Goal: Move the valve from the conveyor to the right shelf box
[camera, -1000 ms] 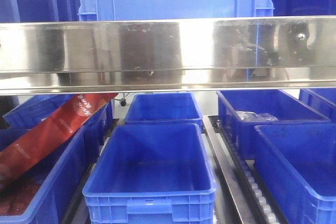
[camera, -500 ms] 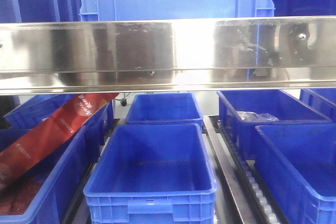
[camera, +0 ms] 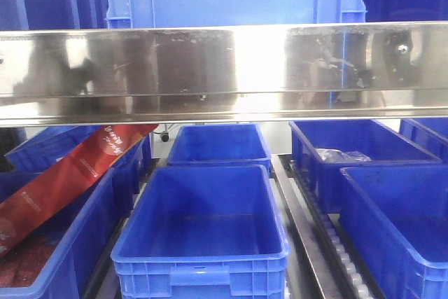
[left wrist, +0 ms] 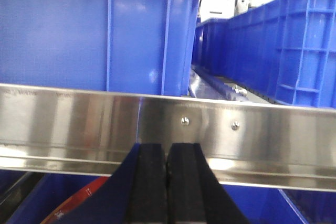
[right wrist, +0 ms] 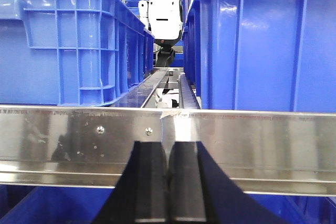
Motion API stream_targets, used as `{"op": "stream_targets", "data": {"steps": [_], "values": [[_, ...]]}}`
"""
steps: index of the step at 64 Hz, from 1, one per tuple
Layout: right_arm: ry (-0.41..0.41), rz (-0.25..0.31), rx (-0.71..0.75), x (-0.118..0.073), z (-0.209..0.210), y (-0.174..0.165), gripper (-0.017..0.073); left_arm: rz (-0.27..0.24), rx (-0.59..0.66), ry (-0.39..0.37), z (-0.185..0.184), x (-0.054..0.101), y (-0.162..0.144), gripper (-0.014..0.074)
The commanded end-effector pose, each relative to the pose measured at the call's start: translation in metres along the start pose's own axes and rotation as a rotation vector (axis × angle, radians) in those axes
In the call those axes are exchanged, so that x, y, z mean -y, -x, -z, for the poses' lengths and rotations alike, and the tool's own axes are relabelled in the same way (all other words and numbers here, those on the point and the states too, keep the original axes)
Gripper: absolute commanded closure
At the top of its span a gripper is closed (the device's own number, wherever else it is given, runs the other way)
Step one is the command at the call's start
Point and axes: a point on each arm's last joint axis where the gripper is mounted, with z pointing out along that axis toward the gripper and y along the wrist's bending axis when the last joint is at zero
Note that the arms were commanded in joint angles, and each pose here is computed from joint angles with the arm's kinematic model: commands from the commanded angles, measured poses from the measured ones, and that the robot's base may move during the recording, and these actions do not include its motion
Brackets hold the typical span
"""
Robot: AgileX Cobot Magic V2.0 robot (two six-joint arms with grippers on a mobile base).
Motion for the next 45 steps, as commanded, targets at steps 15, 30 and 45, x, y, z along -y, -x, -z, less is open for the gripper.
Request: {"op": "stream_targets", "data": {"steps": [15, 30, 45], "values": [[-0.006, 0.009, 0.023, 0.0004, 0.0003, 0.0015, 0.0722, 0.002, 0.022, 0.000, 0.0005, 0.0000, 0.0020, 0.0704], [-0.006, 0.009, 0.023, 0.0004, 0.0003, 0.0015, 0.0722, 0.006, 0.028, 0.000, 0.0005, 0.0001, 0.0026, 0.0704], [-0.006, 0.009, 0.023, 0.0004, 0.0003, 0.0015, 0.0722, 0.006, 0.028, 0.000, 0.0005, 0.0001, 0.0026, 0.0704]]}}
